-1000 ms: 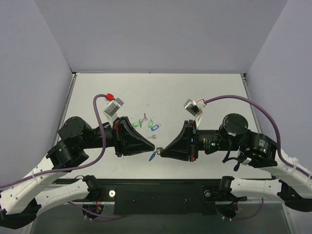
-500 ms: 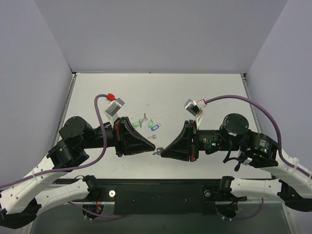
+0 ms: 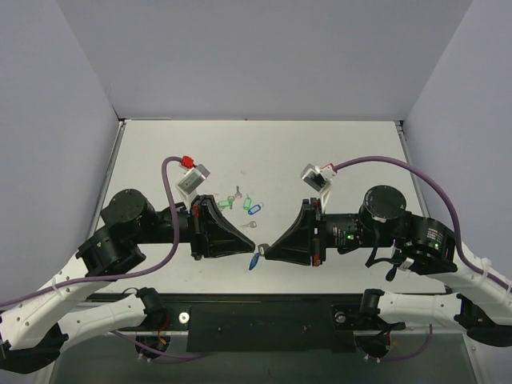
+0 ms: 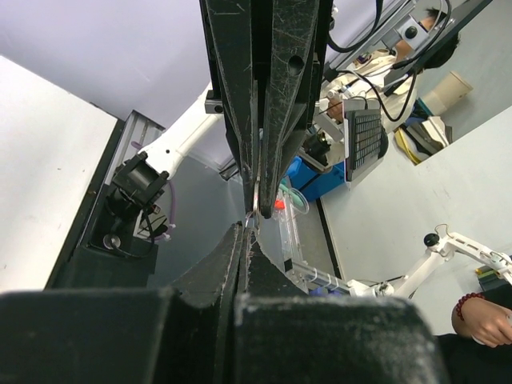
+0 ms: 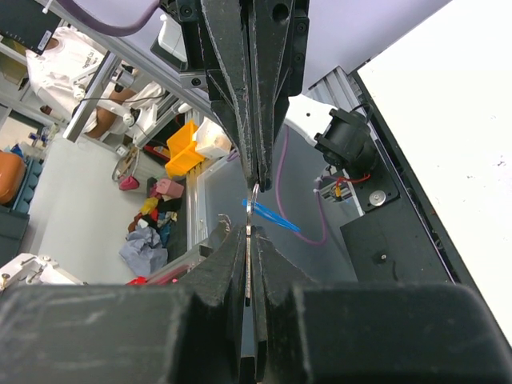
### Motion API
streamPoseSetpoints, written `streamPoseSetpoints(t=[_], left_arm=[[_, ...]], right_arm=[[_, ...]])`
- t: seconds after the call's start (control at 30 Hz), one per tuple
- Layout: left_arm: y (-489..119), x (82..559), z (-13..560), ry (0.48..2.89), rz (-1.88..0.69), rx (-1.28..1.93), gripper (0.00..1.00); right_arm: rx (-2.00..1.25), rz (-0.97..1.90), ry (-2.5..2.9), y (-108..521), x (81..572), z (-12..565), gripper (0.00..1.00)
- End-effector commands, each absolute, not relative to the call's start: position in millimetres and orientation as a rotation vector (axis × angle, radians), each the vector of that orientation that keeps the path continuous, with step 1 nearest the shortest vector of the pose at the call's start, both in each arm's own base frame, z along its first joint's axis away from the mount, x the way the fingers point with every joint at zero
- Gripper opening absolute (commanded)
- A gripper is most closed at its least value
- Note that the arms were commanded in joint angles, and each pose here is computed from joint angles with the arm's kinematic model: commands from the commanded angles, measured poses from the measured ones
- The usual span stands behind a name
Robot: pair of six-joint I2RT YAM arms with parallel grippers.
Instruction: Remove the keys from the keyring
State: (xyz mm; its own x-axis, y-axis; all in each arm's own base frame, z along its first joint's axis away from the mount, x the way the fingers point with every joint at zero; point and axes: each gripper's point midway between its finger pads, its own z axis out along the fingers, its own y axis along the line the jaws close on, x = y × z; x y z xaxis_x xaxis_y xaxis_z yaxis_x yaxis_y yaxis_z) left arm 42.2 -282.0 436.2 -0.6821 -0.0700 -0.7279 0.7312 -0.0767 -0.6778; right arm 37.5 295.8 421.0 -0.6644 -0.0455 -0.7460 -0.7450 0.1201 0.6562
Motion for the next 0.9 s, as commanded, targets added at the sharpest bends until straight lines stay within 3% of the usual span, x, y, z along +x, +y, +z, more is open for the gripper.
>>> streamPoseSetpoints(t=[0.0,0.27,0.33,0.37,0.5,0.6,0.87], left_arm=[[-273.9,29.7,453.2,1.569,-1.819,0.796,0.00],[-273.9,37.0,450.5,1.595,-1.777,0.753,0.01],[-272.0,39.9,451.4,1.589,-1.758,0.733,0.21],[-271.7,41.7,451.3,1.591,-1.750,0.723,0.37],[-265.8,47.4,459.6,1.560,-1.715,0.672,0.69],[-259.9,56.4,464.8,1.545,-1.681,0.589,0.75],[-238.9,77.1,484.8,1.402,-1.715,0.294,0.76]], right_arm=[[-0.768,1.612,1.770,296.4,36.4,440.1,0.00],[-0.767,1.612,1.782,298.1,36.8,438.2,0.00],[-0.767,1.614,1.778,297.2,36.4,439.0,0.00],[-0.766,1.611,1.782,298.1,37.0,438.2,0.00],[-0.761,1.609,1.779,297.6,37.6,439.2,0.00],[-0.748,1.605,1.768,295.9,38.9,442.1,0.00],[-0.582,1.517,1.730,288.1,64.5,451.7,0.00]])
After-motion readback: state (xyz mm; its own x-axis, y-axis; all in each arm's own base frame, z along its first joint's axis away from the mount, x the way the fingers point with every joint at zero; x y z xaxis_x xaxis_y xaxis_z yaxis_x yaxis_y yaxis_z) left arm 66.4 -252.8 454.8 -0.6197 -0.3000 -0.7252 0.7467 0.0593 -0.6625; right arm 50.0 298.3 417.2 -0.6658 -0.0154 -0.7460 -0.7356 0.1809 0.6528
